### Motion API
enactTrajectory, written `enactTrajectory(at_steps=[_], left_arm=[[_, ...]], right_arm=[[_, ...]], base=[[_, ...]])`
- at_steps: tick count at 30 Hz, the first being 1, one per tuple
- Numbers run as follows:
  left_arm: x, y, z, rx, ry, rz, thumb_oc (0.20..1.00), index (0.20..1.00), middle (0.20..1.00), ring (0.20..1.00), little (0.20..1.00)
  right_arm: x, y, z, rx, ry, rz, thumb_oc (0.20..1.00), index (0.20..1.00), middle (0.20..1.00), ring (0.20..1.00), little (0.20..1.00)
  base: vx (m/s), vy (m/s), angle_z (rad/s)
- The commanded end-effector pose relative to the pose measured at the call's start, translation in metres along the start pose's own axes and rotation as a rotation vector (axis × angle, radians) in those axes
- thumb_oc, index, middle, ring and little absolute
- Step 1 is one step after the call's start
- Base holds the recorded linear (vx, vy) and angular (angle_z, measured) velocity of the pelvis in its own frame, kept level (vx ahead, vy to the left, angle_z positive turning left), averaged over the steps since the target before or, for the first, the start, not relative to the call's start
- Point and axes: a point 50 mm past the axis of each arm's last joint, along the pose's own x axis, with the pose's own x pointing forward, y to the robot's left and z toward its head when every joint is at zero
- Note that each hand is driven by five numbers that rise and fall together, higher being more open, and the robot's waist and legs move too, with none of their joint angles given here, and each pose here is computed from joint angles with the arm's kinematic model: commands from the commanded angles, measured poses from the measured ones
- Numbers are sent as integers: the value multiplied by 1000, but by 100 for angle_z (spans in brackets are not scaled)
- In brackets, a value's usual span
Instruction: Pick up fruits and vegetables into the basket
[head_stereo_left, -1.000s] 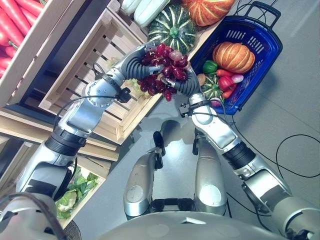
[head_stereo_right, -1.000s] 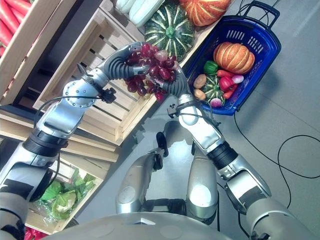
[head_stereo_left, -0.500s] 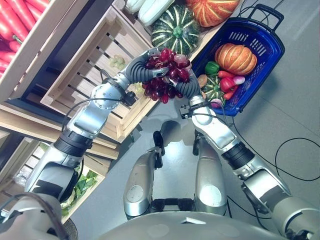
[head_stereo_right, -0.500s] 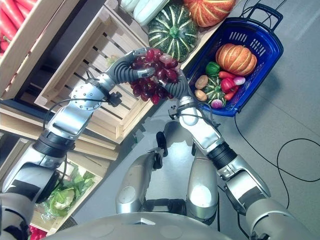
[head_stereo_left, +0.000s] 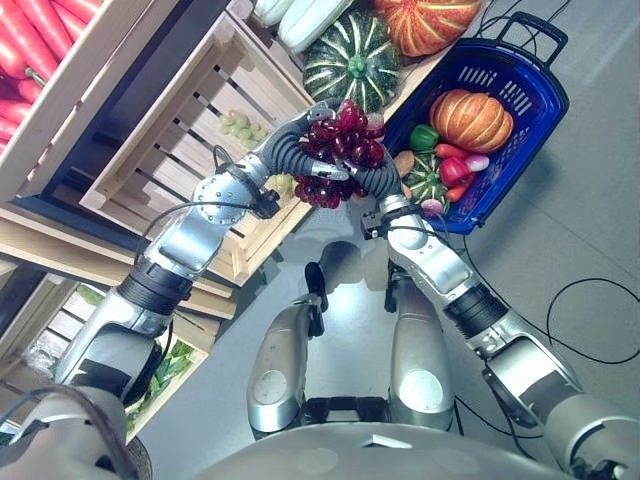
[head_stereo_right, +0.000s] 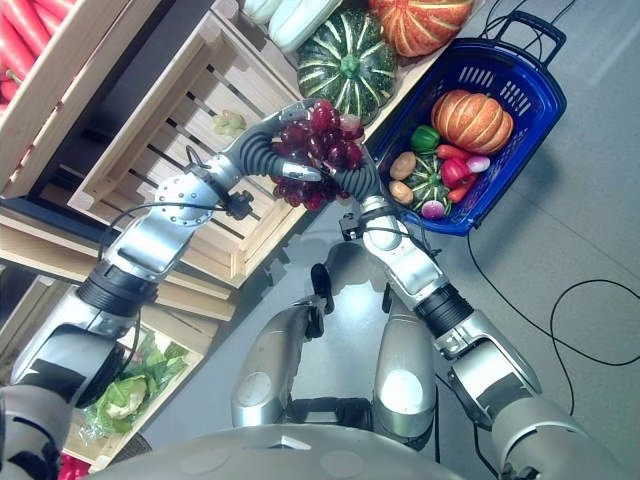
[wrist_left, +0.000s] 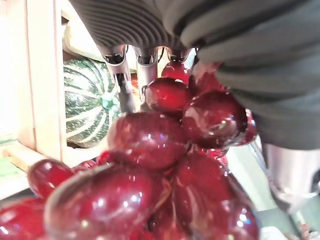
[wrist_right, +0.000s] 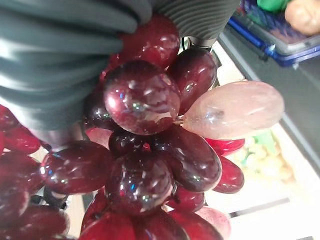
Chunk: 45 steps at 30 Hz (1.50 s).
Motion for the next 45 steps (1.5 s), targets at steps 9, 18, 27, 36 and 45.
enactTrajectory(at_steps=[9, 18, 27, 36, 45], left_arm=[[-25, -2, 46, -612, -515, 253, 1000, 1000, 1000, 1000, 1000], [-72, 12, 42, -613, -695, 514, 1000, 1000, 1000, 1000, 1000], [-87, 8, 18, -615, -569, 508, 1000, 1000, 1000, 1000, 1000], [-80, -25, -17, -691, -271, 205, 1000, 1000, 1000, 1000, 1000], [-89, -46, -59, -706, 4, 193, 1000, 1000, 1000, 1000, 1000]], right_arm=[[-4, -2, 47, 276, -345, 7, 200, 200, 200, 200, 200], [-28, -60, 39, 304, -440, -221, 200, 200, 200, 200, 200], [-52, -109, 27, 338, -460, -420, 200, 200, 200, 200, 200], [-52, -170, 14, 433, -386, -536, 200, 200, 200, 200, 200], [-44, -224, 18, 520, -297, -584, 200, 200, 200, 200, 200]], base=[[-21, -105, 2], [-10, -119, 11], [-24, -64, 0], [-25, -45, 2], [-5, -67, 6]])
